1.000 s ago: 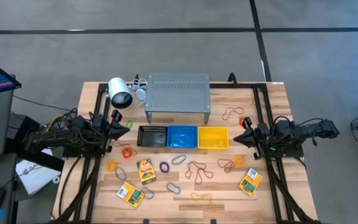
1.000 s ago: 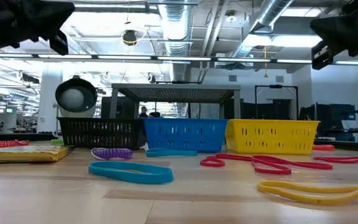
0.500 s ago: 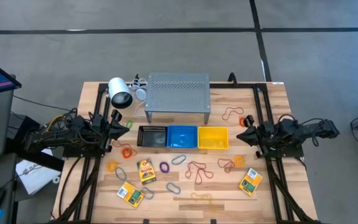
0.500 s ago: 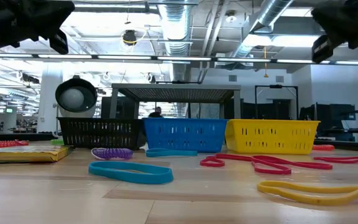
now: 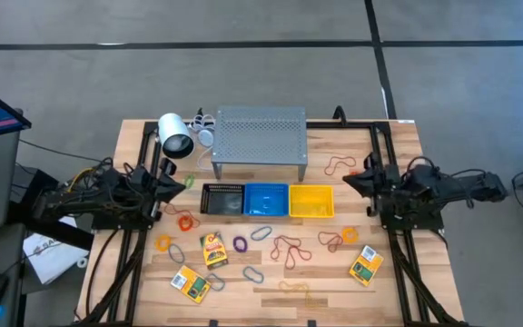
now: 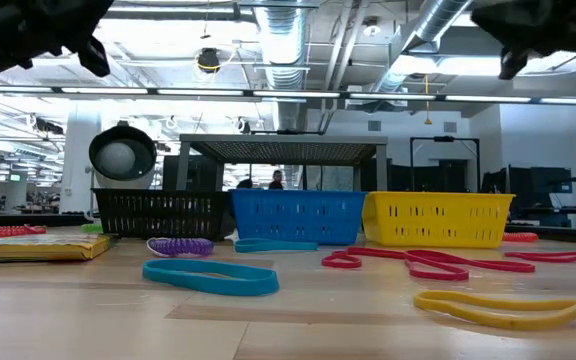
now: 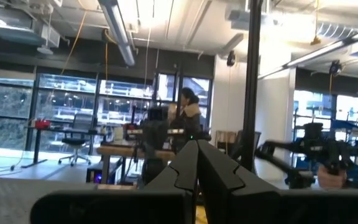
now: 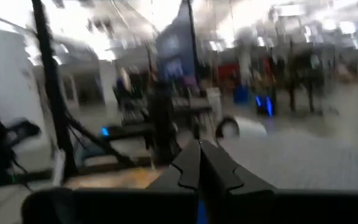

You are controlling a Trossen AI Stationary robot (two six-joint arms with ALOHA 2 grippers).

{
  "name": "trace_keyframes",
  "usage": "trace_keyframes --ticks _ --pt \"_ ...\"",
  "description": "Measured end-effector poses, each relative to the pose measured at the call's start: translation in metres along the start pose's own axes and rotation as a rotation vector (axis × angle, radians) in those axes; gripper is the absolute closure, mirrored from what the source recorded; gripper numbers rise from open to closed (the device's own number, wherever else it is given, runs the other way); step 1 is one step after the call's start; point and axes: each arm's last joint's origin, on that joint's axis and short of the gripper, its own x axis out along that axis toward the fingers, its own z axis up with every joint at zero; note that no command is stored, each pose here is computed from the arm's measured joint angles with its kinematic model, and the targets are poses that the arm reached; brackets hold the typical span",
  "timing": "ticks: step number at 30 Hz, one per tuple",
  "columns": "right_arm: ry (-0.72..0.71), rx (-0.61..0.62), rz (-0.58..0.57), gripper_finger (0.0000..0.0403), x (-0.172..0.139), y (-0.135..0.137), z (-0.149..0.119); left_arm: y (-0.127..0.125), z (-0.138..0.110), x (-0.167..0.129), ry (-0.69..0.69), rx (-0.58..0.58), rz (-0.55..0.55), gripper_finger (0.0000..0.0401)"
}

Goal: Pick & Place Office Desk Supplies
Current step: Put the red rubber band into the blue bin

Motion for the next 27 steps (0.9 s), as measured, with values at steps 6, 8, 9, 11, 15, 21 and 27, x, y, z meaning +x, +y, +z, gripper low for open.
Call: trace_keyframes --ticks 6,8,9,11,15,21,27 --pt "0.390 -0.041 -0.338 0.0403 0.030 -0.005 0.019 0.002 -0.009 0.005 0.077 -0.002 0.013 0.0398" --pt "0.516 -0.062 -0.435 0.0403 0.040 -0.008 0.024 0.003 -0.012 0.008 0.101 -0.004 0.016 0.0398" --pt "0.577 -0.071 -0.467 0.0403 0.046 -0.010 0.027 0.004 -0.013 0.009 0.111 0.003 0.018 0.0398" --pt "0.698 -0.092 -0.532 0.0403 0.058 -0.015 0.029 0.004 -0.015 0.011 0.128 0.013 0.020 0.0398" --pt "0.927 -0.109 -0.660 0.0389 0.077 -0.028 0.026 0.006 -0.019 0.015 0.148 0.031 0.021 0.0398" --pt "1.190 -0.091 -0.763 0.0327 0.093 -0.051 0.016 0.008 -0.025 0.020 0.183 0.025 0.026 0.0398" --pt "1.338 -0.059 -0.733 0.0248 0.099 -0.074 0.002 0.009 -0.029 0.023 0.207 0.022 0.029 0.0398"
